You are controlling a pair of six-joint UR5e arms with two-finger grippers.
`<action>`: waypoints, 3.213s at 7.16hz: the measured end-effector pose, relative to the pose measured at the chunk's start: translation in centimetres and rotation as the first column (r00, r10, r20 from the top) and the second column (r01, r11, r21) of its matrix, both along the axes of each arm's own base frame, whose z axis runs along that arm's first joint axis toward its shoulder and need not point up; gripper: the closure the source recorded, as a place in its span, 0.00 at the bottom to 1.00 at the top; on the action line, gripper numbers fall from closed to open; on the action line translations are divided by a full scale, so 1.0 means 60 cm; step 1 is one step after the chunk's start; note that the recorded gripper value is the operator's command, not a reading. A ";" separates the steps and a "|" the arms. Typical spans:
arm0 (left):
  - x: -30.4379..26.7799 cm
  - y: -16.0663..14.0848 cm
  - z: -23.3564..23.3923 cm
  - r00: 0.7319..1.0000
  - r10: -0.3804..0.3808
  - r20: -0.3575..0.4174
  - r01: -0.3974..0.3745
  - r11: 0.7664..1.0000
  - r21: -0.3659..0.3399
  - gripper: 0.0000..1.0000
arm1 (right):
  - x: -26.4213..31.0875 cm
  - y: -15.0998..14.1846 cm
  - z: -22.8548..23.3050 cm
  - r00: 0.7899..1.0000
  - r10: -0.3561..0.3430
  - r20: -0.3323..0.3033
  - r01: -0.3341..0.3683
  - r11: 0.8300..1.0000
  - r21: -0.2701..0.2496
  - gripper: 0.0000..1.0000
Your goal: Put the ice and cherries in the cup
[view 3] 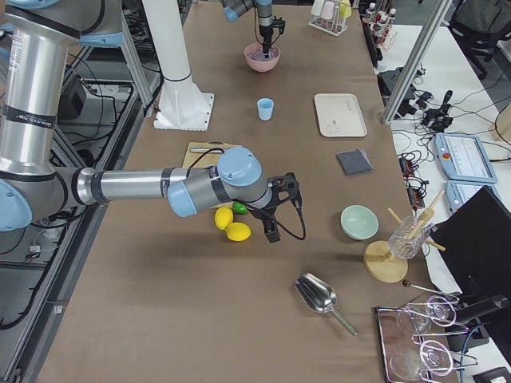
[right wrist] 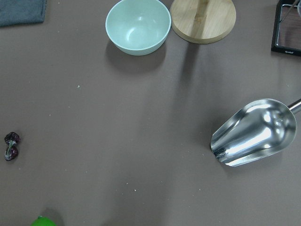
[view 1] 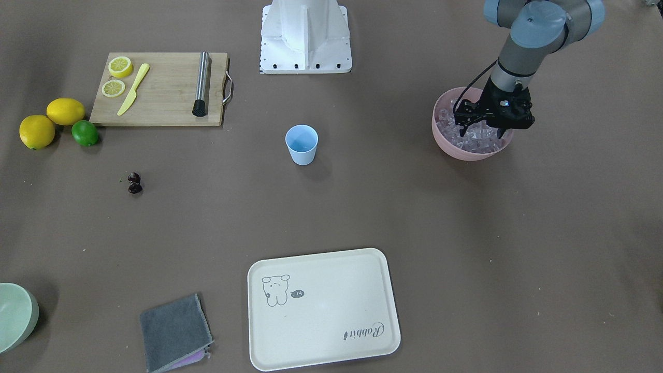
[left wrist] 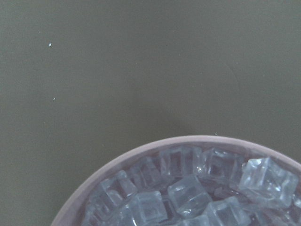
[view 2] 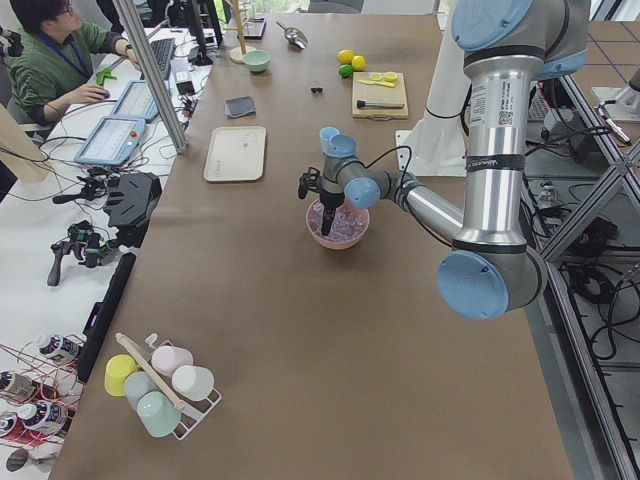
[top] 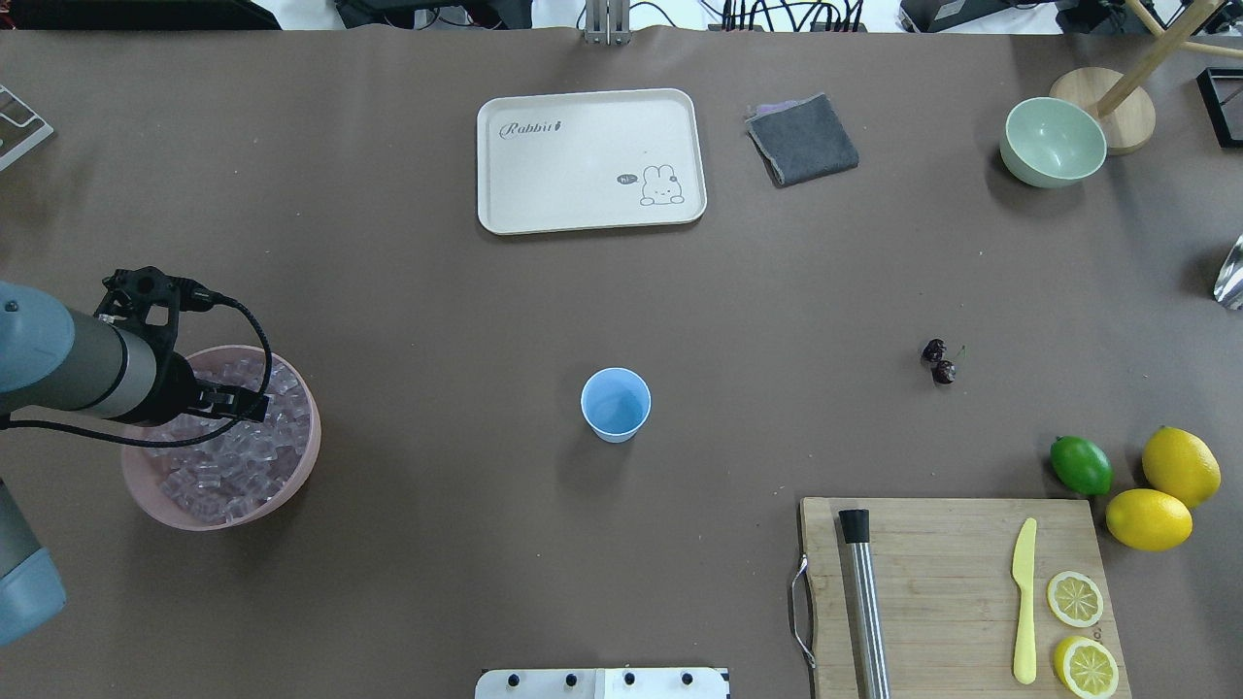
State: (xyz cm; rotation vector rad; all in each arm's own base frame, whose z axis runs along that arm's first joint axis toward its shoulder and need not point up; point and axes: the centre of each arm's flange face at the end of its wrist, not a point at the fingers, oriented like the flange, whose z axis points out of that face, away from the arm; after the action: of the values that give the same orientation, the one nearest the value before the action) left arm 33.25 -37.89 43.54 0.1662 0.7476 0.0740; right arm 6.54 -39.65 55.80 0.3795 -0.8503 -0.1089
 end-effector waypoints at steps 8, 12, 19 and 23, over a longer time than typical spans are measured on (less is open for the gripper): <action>0.007 0.008 -0.005 1.000 0.019 -0.005 -0.019 1.000 0.005 0.76 | 0.000 0.000 0.000 1.000 0.001 -0.001 -0.001 1.000 0.001 0.00; -0.010 0.007 -0.024 0.999 0.021 -0.026 -0.021 1.000 0.016 1.00 | 0.000 0.000 0.000 1.000 0.000 0.000 0.000 1.000 0.000 0.00; -0.040 -0.049 -0.250 0.953 -0.077 -0.294 0.059 0.996 -0.068 1.00 | 0.000 0.000 -0.001 1.000 0.000 0.002 0.000 1.000 0.000 0.00; 0.153 -0.050 -0.437 0.913 -0.202 -0.355 0.137 0.970 -0.201 1.00 | 0.000 0.000 0.001 1.000 0.001 0.001 -0.001 1.000 -0.002 0.00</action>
State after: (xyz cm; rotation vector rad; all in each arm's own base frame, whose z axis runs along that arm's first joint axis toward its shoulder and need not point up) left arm 42.45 -40.89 17.31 0.0798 1.1128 -0.1945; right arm 6.54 -39.66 55.84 0.3780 -0.8508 -0.1071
